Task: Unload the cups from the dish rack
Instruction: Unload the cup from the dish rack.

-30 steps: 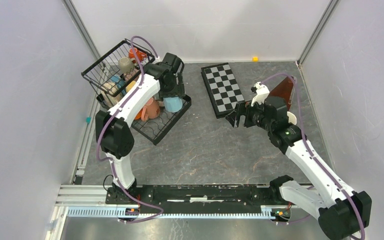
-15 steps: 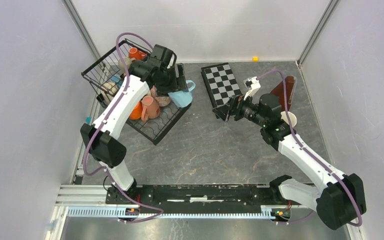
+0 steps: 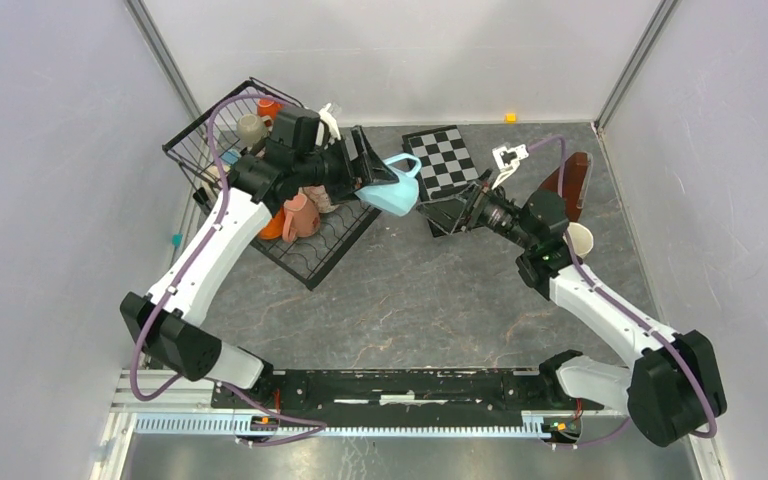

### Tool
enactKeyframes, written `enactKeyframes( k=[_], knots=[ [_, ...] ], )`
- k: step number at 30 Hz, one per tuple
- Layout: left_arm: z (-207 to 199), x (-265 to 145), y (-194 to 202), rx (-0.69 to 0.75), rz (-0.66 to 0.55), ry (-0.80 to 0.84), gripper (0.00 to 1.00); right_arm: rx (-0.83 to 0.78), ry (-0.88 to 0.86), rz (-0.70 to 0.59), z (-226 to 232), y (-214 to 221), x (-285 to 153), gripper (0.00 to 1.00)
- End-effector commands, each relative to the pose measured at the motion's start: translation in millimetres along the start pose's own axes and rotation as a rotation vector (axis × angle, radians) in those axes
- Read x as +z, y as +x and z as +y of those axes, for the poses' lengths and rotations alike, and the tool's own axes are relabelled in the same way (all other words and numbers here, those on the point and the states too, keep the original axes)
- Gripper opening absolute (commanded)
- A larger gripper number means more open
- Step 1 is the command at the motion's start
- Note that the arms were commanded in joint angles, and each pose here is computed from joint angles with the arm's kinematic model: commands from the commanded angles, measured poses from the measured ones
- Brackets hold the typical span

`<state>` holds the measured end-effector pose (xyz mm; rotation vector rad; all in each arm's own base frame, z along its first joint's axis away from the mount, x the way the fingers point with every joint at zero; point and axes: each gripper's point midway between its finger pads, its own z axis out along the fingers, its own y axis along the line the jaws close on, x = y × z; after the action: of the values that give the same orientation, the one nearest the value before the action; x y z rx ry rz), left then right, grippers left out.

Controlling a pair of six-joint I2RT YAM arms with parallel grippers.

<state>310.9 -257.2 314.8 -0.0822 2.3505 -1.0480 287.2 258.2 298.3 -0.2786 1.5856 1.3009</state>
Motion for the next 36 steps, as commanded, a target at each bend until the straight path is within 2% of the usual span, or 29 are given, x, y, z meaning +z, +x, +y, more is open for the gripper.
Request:
enactKeyframes(
  k=[1,10,14,17,26,28,31,34,35,36],
  knots=[
    [-63,-20,-13,-0.013,-0.065,0.308,0.02,0.002,-0.148,-0.06,33,-18,2,0.98],
    [-82,-24,-9,-0.066,-0.1,0.499,0.02,0.08,-0.232,-0.075,48,-25,8,0.97],
    [-85,-26,-8,-0.077,-0.114,0.545,0.02,0.116,-0.263,-0.094,55,-28,7,0.92],
    [-82,-23,-6,-0.085,-0.108,0.55,0.02,0.137,-0.285,-0.109,60,-31,6,0.84],
    [-81,-22,1,-0.1,-0.109,0.615,0.02,0.198,-0.326,-0.13,64,-32,5,0.42],
    [-82,-23,3,-0.102,-0.106,0.633,0.02,0.195,-0.325,-0.126,64,-31,6,0.28],
    [-83,-24,5,-0.1,-0.098,0.647,0.03,0.181,-0.297,-0.122,60,-31,9,0.0],
    [-80,-22,8,-0.105,-0.086,0.644,0.24,0.165,-0.278,-0.128,58,-32,8,0.0],
    [-79,-21,10,-0.106,-0.082,0.643,0.36,0.161,-0.27,-0.13,57,-32,8,0.0],
    [-78,-21,11,-0.108,-0.08,0.64,0.55,0.154,-0.261,-0.132,57,-33,8,0.0]
  ],
)
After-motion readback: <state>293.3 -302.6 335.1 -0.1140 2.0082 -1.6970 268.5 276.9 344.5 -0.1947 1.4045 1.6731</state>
